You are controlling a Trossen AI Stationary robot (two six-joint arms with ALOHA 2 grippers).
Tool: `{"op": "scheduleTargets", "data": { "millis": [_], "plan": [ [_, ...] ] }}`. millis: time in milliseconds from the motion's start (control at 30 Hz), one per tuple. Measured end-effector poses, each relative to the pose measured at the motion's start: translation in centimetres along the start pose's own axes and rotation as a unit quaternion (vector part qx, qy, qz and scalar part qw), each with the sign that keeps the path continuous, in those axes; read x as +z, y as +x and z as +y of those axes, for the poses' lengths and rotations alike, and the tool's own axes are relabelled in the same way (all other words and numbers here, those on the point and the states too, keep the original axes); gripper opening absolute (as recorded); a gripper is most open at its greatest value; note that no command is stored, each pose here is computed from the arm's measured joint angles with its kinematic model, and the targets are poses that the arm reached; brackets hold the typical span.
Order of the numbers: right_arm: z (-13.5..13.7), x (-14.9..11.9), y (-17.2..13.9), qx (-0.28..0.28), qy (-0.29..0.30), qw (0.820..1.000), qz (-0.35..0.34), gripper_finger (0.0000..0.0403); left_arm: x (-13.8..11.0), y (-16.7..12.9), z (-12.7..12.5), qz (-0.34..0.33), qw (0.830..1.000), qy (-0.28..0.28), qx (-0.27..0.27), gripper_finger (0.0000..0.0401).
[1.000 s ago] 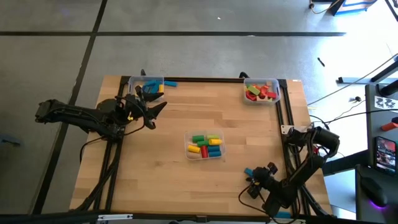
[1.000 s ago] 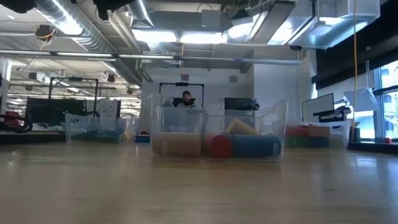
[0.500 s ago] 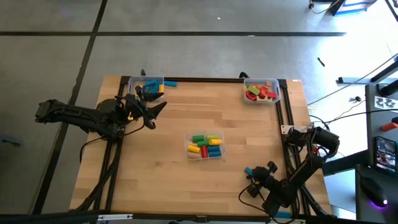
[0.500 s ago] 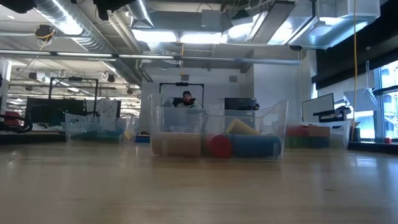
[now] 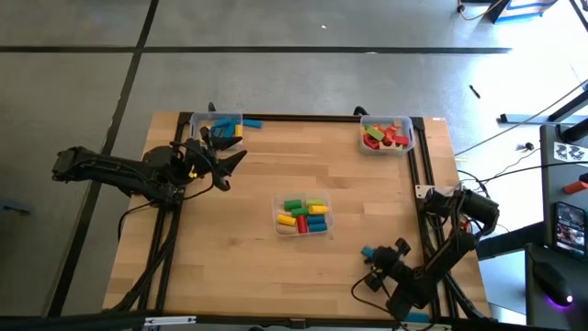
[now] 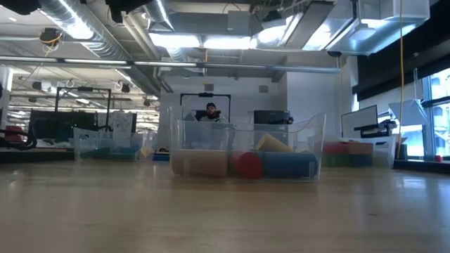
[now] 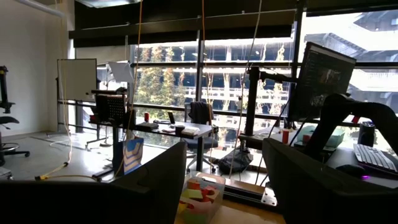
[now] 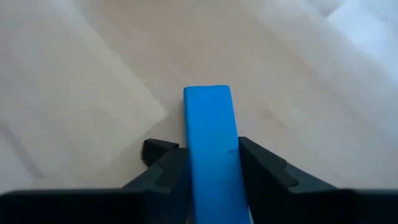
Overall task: Sort blocks by size
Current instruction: Put the blue rectangular block into the top left transparent bin
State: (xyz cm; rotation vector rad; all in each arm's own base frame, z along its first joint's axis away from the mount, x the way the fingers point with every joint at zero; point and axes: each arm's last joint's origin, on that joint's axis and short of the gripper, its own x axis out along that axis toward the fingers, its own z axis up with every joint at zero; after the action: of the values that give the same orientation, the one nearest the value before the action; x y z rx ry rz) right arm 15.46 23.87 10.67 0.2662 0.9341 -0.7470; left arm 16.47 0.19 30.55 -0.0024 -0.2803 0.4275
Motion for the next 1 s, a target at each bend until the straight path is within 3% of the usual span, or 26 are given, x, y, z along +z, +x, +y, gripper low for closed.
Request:
{"op": "scheduleTargets", "data": {
  "millis": [167, 433, 700, 1000],
  "plan": [
    [0.0, 1.3, -1.8, -0.016, -0.013, 1.0, -0.009, 0.011, 0.0, 0.0, 0.0, -0.001, 1.0, 0.0, 0.0, 0.021],
    [0.3, 4.2, -3.9, -0.043, -0.017, 0.998, -0.038, 0.0124, 0.0, 0.0, 0.0, 0.0, 1.0, 0.0, 0.0, 0.021],
    [1.1, 11.0, -3.7, -0.045, -0.047, 0.997, -0.052, 0.0117, 0.0, 0.0, 0.0, 0.0, 1.0, 0.0, 0.0, 0.021],
    [0.9, 19.2, -0.2, -0.042, -0.125, 0.989, -0.061, 0.0117, 0.0, 0.0, 0.0, 0.0, 1.0, 0.0, 0.0, 0.021]
  ]
}}
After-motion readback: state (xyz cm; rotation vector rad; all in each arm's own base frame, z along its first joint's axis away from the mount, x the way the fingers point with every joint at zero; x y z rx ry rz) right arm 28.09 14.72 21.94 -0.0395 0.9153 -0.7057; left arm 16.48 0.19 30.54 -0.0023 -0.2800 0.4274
